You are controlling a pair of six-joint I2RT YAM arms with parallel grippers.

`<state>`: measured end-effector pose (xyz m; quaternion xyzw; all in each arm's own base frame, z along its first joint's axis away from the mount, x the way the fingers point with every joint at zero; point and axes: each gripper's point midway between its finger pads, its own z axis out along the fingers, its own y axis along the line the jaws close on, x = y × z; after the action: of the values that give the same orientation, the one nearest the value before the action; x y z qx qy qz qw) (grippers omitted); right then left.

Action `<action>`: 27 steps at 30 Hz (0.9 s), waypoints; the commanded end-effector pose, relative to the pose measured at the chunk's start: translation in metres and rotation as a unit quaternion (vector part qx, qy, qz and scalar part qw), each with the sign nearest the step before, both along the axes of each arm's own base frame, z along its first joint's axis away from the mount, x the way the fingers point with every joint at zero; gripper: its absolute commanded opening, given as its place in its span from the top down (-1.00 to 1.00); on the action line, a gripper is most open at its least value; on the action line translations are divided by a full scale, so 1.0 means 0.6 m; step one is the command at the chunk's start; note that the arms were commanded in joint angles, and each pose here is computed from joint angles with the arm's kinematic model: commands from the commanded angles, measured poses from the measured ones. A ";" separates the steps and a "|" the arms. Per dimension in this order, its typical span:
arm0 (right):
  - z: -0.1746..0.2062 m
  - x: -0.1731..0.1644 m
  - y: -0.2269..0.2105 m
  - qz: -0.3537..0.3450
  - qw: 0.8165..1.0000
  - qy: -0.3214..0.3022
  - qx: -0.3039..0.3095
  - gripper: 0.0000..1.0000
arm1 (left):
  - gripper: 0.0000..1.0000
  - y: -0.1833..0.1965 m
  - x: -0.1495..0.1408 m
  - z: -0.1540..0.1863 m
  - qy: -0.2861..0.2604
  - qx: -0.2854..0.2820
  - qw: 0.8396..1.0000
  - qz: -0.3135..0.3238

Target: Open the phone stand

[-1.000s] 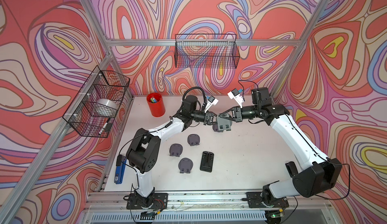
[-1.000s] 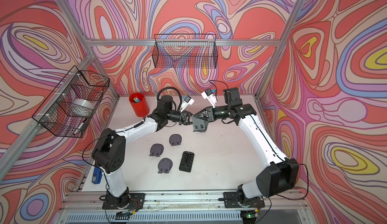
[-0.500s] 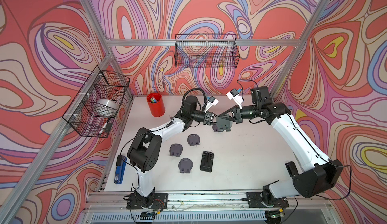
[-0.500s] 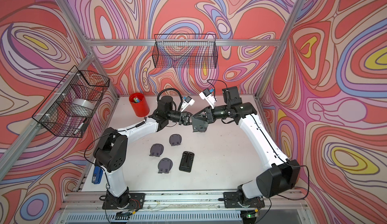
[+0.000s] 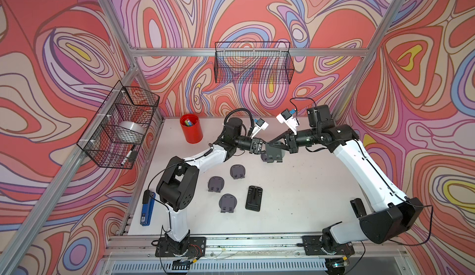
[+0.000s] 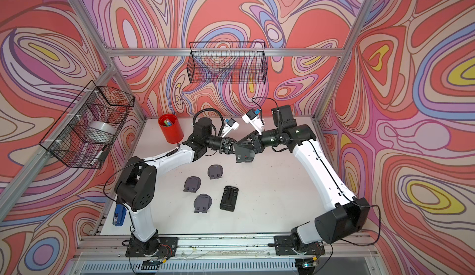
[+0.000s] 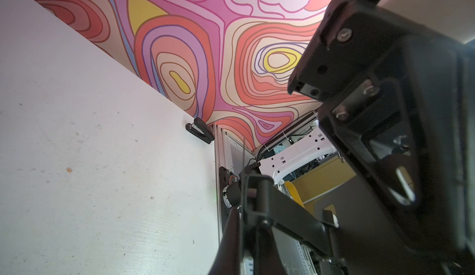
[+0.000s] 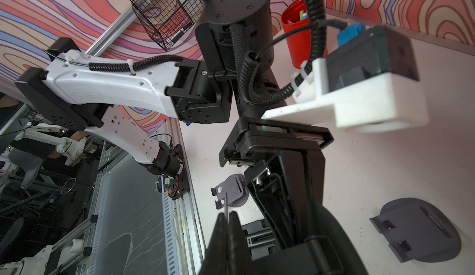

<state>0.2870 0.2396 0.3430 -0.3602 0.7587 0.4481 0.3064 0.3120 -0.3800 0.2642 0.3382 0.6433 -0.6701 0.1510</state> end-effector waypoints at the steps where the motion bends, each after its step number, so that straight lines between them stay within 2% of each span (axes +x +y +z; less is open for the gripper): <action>1: 0.096 -0.072 0.014 0.043 0.997 -0.030 0.063 0.80 | 1.00 0.030 0.097 -0.121 0.100 0.093 0.979 0.153; 7: 0.081 -0.035 0.007 -0.024 0.999 -0.008 0.040 0.39 | 1.00 0.038 0.102 -0.095 0.065 0.087 0.977 0.182; 9: 0.079 -0.013 -0.002 -0.068 0.997 -0.004 0.026 0.17 | 1.00 0.046 0.110 -0.094 0.050 0.092 0.972 0.209; 11: 0.076 0.008 -0.013 -0.115 0.993 0.010 0.011 0.08 | 1.00 0.058 0.119 -0.092 0.027 0.102 0.963 0.246; 14: 0.070 0.042 -0.033 -0.202 0.978 0.058 -0.004 0.04 | 1.00 0.086 0.145 -0.092 -0.020 0.135 0.938 0.319; 18: 0.049 0.080 -0.076 -0.335 0.933 0.126 -0.027 0.08 | 1.00 0.122 0.175 -0.080 -0.078 0.162 0.899 0.399; 23: -0.017 0.108 -0.078 -0.410 0.885 0.216 -0.037 0.08 | 1.00 0.144 0.195 -0.063 -0.178 0.193 0.842 0.472; 25: -0.034 0.120 -0.077 -0.441 0.866 0.234 -0.030 0.08 | 1.00 0.141 0.193 -0.057 -0.217 0.200 0.825 0.482; 27: -0.046 0.130 -0.069 -0.455 0.855 0.247 -0.033 0.08 | 1.00 0.140 0.191 -0.057 -0.246 0.208 0.810 0.490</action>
<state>0.3524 0.2023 0.3352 0.0551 0.8982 0.3330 0.2816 0.4160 -0.3079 0.2092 0.1454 0.8125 -0.3269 0.4603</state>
